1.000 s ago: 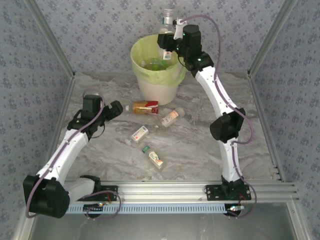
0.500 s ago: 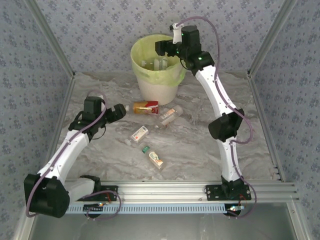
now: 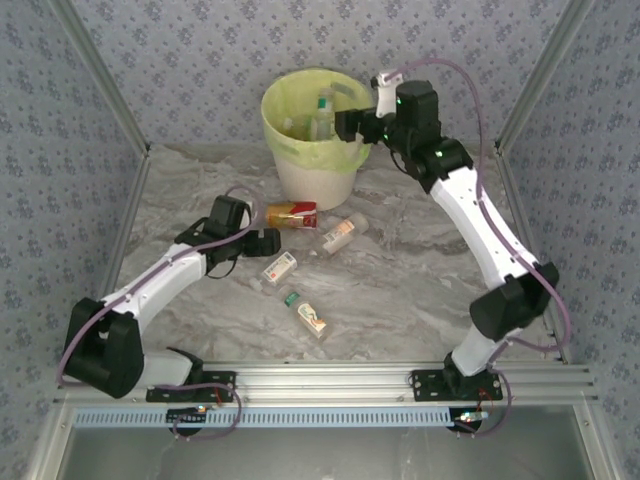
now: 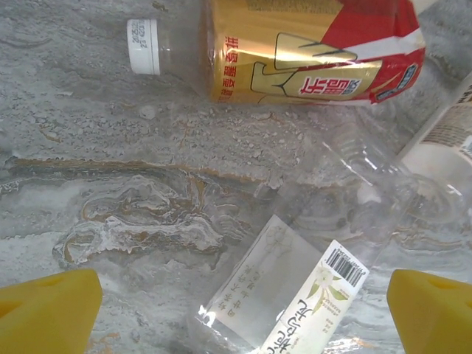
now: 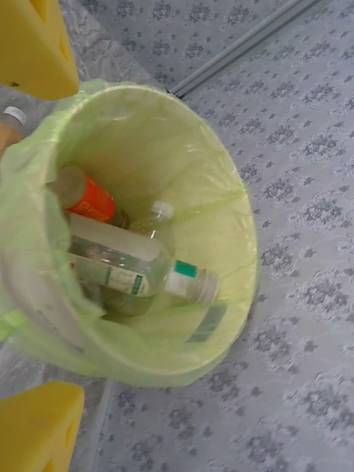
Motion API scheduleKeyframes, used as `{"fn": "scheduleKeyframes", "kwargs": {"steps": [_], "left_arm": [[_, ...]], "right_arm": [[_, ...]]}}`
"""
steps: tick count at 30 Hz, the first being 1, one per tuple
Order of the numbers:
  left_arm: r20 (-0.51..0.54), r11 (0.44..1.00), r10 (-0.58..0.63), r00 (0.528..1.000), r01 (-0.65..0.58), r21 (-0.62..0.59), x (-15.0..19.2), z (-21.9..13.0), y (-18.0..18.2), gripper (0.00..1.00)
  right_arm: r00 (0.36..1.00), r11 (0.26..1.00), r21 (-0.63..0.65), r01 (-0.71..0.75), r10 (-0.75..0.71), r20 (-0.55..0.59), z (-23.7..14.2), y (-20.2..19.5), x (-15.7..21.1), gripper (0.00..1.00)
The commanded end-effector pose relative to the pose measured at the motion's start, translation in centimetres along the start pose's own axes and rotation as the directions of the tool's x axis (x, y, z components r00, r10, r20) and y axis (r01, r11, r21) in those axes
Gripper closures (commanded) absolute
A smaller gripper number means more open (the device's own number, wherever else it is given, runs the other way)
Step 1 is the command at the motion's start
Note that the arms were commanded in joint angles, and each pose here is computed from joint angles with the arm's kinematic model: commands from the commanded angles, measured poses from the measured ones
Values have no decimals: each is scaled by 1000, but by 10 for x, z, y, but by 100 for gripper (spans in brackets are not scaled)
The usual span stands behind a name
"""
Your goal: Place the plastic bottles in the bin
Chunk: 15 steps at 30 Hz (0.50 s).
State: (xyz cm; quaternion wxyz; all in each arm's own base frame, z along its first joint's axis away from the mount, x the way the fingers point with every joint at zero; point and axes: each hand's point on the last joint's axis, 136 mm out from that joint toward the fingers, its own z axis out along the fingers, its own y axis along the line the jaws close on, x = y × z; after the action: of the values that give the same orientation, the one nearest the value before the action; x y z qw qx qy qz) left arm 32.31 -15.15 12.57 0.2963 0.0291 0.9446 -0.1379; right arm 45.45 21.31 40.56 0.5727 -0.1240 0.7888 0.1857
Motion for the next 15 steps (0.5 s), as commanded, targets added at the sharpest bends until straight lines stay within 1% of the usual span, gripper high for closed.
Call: {"fn": "scheduleKeyframes", "kwargs": {"steps": [1, 5, 8, 11, 13, 15], "left_arm": [[-6, 998, 60, 998, -60, 1, -4, 0, -4, 0], [-41, 993, 112, 993, -110, 51, 3, 5, -17, 1], [-59, 981, 189, 980, -186, 53, 10, 13, -26, 1], [-90, 960, 278, 956, -274, 57, 22, 27, -35, 1], [-124, 943, 332, 935, -328, 52, 31, 37, -41, 1], [-156, 922, 387, 909, -380, 72, 40, 46, -50, 1]], "right_arm": [[995, 998, 50, -48, 43, 91, -23, -9, -5, 0], [993, 989, 118, -92, 82, 82, -44, -24, 23, 0], [989, 979, 149, -142, 135, 55, -55, -33, 47, 0], [979, 963, 177, -204, 204, 18, -65, -41, 73, 0], [969, 947, 208, -243, 246, 14, -71, -48, 88, 0], [961, 932, 241, -270, 275, 16, -76, -57, 105, 0]]}}
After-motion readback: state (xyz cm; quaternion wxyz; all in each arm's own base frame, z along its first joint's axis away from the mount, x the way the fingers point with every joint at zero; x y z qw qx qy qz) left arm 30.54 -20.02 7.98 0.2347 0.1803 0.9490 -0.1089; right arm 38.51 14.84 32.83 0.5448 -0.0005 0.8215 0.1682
